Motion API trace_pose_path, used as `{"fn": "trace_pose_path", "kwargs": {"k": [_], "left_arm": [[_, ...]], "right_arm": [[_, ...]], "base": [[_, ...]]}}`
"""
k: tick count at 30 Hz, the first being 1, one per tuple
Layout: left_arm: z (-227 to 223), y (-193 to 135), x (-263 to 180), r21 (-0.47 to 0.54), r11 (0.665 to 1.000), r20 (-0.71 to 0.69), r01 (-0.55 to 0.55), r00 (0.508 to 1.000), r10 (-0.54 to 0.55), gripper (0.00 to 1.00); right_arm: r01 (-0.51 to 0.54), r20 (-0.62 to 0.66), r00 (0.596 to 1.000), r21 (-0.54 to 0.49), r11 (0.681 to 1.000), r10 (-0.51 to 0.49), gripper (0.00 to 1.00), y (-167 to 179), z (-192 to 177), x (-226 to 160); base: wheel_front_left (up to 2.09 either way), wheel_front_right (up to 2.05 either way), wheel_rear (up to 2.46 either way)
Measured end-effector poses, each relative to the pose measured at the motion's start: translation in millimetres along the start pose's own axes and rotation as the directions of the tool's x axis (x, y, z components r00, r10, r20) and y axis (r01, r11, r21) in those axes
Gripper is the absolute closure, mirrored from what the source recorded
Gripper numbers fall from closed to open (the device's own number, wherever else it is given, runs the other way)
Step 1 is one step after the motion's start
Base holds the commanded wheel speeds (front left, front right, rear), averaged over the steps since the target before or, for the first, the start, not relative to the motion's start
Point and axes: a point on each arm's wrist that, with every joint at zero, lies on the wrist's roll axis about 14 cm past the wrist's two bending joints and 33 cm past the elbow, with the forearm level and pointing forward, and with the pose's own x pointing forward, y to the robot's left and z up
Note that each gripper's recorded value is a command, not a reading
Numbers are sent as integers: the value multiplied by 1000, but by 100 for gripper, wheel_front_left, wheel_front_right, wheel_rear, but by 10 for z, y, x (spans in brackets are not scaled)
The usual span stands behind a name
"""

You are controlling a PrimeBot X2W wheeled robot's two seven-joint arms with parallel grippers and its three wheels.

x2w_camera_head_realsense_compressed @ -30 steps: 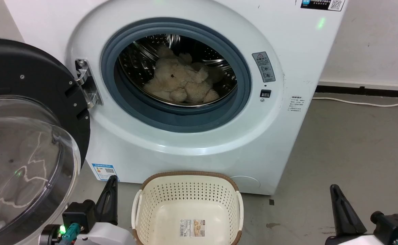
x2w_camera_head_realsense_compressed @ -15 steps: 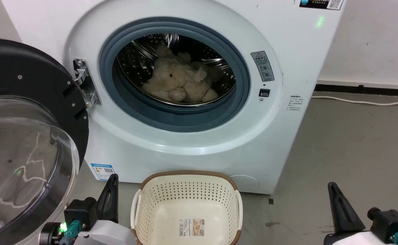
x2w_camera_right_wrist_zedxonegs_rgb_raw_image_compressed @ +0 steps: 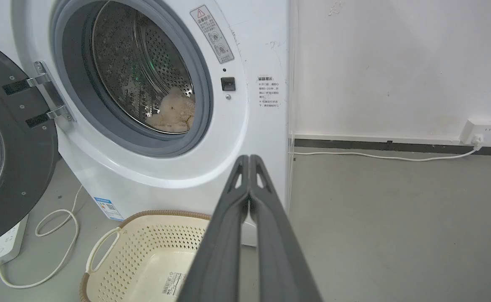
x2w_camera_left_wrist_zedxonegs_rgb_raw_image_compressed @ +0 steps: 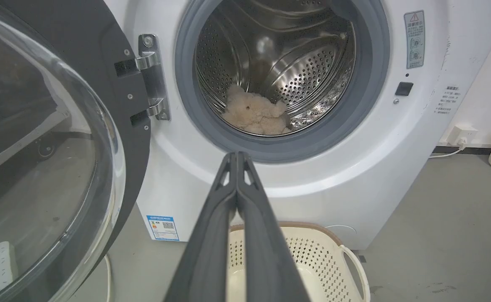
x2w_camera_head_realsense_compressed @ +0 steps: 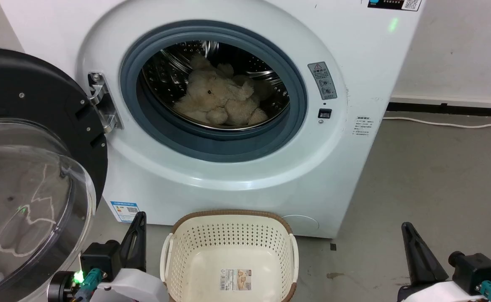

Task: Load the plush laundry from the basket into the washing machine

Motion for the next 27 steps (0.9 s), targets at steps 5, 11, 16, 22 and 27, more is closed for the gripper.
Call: {"fn": "trace_pose_path", "kwargs": {"k": [5,11,16,22,27], "left_arm": [[7,-6,8,4,1000,-4,0,1000,0,100],[20,-14,18,10,1000,-7,0,1000,0,100],[30,-15,26,16,1000,-9,-2,1000,2,100],[38,-17,35,23,1000,-12,-6,1000,6,100],[49,-20,43,29,1000,-15,-6,1000,6,100]], "right_arm": [[-2,-11,1000,-10,1000,2,100,3,-10,2],[-5,-12,1000,-20,1000,5,100,10,11,26],[-7,-18,1000,-31,999,7,100,15,11,33],[-11,-21,1000,-48,999,10,100,21,24,49],[-13,-32,999,-56,998,11,100,25,14,50]], "base": [[0,0,0],[0,0,0],[0,0,0],[0,0,0],[0,0,0]]}}
